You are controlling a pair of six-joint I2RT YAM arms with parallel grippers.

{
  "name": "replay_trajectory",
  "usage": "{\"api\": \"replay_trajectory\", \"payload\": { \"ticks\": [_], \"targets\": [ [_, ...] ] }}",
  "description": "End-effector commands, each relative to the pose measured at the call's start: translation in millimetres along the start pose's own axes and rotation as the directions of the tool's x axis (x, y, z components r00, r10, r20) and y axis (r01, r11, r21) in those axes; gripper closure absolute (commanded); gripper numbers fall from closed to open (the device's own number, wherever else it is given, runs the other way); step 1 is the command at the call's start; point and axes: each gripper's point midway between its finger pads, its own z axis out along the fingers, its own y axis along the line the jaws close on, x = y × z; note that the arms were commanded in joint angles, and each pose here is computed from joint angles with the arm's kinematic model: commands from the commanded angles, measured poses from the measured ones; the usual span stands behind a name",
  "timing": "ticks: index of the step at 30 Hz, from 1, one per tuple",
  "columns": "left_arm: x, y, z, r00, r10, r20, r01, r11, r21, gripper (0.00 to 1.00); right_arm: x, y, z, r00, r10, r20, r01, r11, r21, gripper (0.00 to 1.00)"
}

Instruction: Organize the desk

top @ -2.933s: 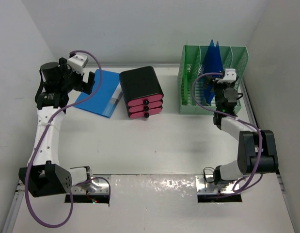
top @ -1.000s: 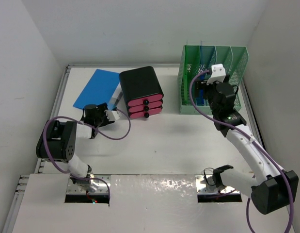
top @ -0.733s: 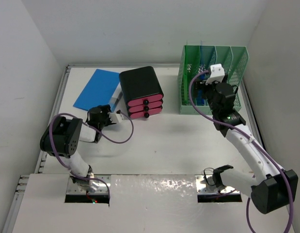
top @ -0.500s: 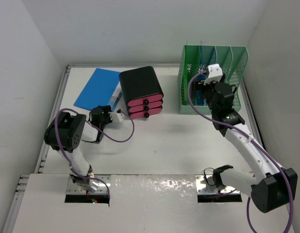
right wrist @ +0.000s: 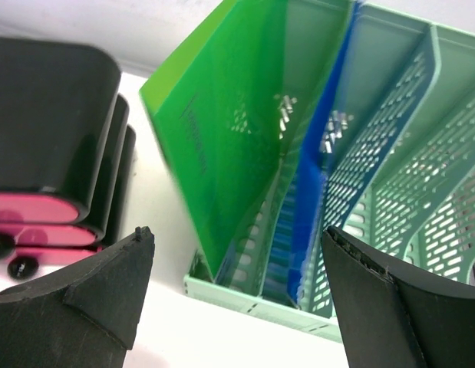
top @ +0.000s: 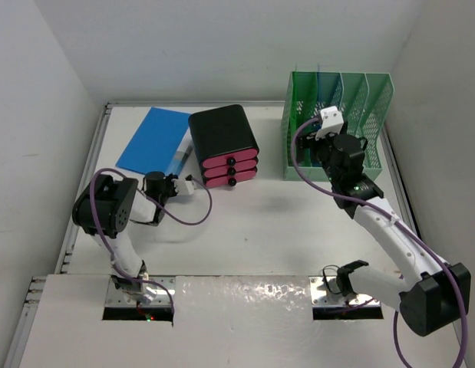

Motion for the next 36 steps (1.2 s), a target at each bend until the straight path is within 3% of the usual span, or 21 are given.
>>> {"api": "replay_trajectory", "payload": {
  "ticks": [1, 9, 13, 20, 23, 25, 27, 30, 36],
  "targets": [
    [-4, 4, -10, 0.999, -0.031, 0.011, 0.031, 0.999, 0.031, 1.00, -7, 10, -3, 0.998, -0.047, 0.029, 0.049, 0.998, -0.043, 0.14],
    [-16, 18, -21, 0.992, -0.121, 0.022, 0.117, 0.985, 0.123, 1.00, -1, 29, -6, 0.996, -0.082, 0.024, 0.084, 0.990, -0.110, 0.15],
    [-4, 8, -40, 0.992, -0.111, -0.057, 0.120, 0.969, 0.216, 1.00, -4, 37, -12, 0.992, -0.116, 0.044, 0.121, 0.982, -0.146, 0.18],
    [-9, 33, -83, 0.991, -0.127, -0.032, 0.131, 0.966, 0.223, 1.00, -6, 85, -20, 0.968, -0.222, 0.115, 0.249, 0.903, -0.351, 0.19],
    [-7, 34, -103, 0.991, -0.119, -0.053, 0.129, 0.952, 0.277, 1.00, -1, 135, -36, 0.928, -0.311, 0.206, 0.373, 0.761, -0.531, 0.19],
    [-7, 38, -116, 0.992, -0.113, -0.061, 0.127, 0.942, 0.311, 1.00, 12, 173, -53, 0.875, -0.381, 0.300, 0.482, 0.618, -0.621, 0.18],
    [-13, 45, -132, 0.993, -0.109, -0.038, 0.115, 0.935, 0.334, 1.00, 14, 198, -63, 0.817, -0.410, 0.406, 0.575, 0.529, -0.624, 0.17],
    [-16, 54, -151, 0.993, -0.113, -0.021, 0.113, 0.938, 0.329, 1.00, 25, 228, -72, 0.775, -0.397, 0.492, 0.632, 0.450, -0.631, 0.17],
    [-16, 51, -167, 0.990, -0.132, -0.045, 0.139, 0.916, 0.377, 1.00, 44, 292, -79, 0.728, -0.402, 0.555, 0.672, 0.260, -0.693, 0.17]
  ]
}}
